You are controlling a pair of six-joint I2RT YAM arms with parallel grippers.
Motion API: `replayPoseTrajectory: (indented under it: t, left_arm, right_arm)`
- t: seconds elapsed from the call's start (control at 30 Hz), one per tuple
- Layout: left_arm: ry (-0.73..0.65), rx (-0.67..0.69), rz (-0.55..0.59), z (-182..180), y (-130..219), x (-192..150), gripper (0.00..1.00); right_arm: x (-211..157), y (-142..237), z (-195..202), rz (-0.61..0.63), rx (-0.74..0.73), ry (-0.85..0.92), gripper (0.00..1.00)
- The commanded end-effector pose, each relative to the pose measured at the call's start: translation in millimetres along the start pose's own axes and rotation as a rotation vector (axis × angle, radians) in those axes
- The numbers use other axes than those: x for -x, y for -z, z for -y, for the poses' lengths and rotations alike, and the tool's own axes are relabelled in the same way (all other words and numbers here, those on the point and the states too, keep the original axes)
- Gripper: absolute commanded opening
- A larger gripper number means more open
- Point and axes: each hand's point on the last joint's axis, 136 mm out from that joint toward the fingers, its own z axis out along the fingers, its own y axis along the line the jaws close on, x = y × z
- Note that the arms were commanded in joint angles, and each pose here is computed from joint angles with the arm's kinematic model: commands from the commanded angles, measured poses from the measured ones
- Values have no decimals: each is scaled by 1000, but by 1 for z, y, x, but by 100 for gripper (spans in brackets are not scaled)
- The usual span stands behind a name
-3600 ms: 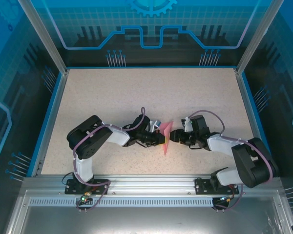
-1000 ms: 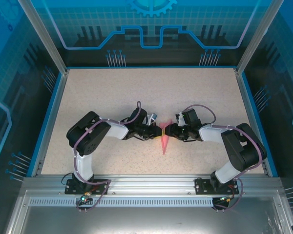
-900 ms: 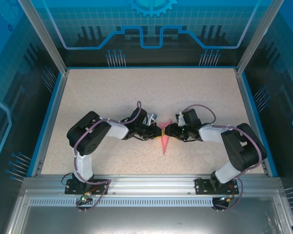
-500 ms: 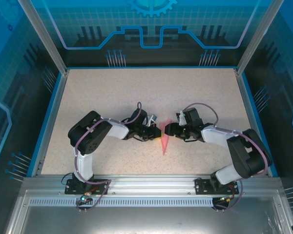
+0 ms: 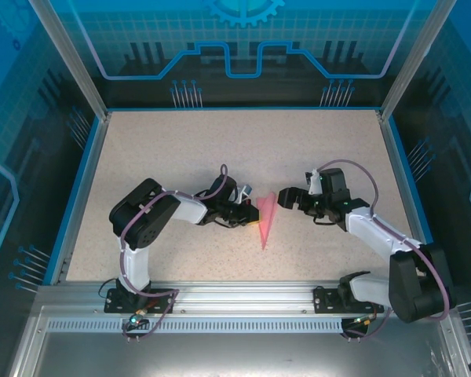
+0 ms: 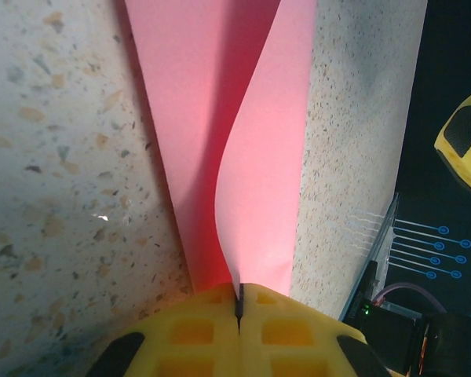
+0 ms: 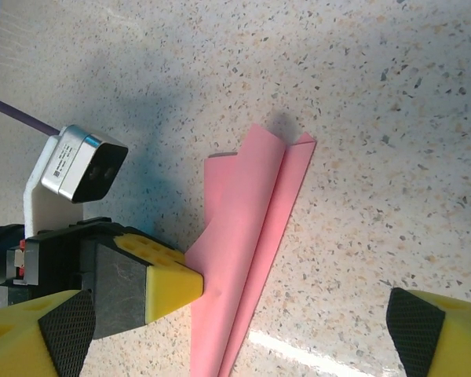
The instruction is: Fold a paper plane with a square sheet of paper (fold left side to right side)
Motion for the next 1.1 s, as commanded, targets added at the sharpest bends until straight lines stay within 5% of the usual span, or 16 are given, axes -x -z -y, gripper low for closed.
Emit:
replayPoseTrajectory:
  t: [0.0,1.07]
  left_arm:
    - [-27,10,12,-1,-1,7,0]
    - [-30,18,5,-1,-2,7,0]
  right_arm:
    - [0,1,-6,-34,42,-15,99]
    - [-4,-82,-27,-195,30,-51,99]
